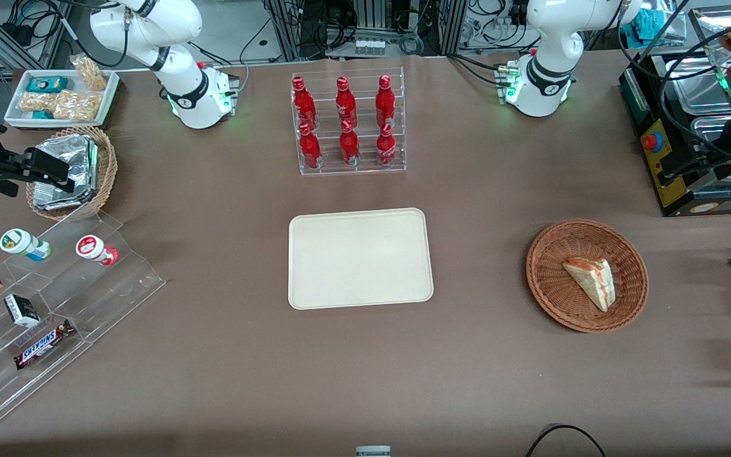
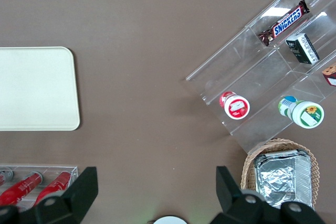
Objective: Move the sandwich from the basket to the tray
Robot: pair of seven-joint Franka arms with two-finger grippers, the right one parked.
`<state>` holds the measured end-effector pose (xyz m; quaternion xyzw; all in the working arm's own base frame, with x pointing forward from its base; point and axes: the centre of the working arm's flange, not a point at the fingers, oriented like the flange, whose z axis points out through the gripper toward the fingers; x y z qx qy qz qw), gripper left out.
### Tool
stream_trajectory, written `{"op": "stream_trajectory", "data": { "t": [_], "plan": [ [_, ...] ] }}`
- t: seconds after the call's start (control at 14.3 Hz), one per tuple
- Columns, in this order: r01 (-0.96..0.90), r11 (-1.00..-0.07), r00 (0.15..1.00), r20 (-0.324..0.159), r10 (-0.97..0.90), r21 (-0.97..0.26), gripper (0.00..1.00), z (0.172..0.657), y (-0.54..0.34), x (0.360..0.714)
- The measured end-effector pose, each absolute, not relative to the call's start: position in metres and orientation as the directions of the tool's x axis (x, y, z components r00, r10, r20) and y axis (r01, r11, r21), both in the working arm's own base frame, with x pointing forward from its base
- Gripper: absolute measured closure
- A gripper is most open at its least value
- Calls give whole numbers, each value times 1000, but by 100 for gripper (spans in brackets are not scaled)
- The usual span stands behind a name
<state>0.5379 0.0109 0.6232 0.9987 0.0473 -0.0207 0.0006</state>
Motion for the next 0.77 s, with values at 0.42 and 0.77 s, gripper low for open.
{"op": "stream_trajectory", "data": {
  "t": [0.42, 0.77],
  "plan": [
    [94, -996, 995, -41, 94, 0, 0, 624, 10, 538],
    [89, -996, 995, -41, 89, 0, 0, 624, 8, 538]
  ]
}}
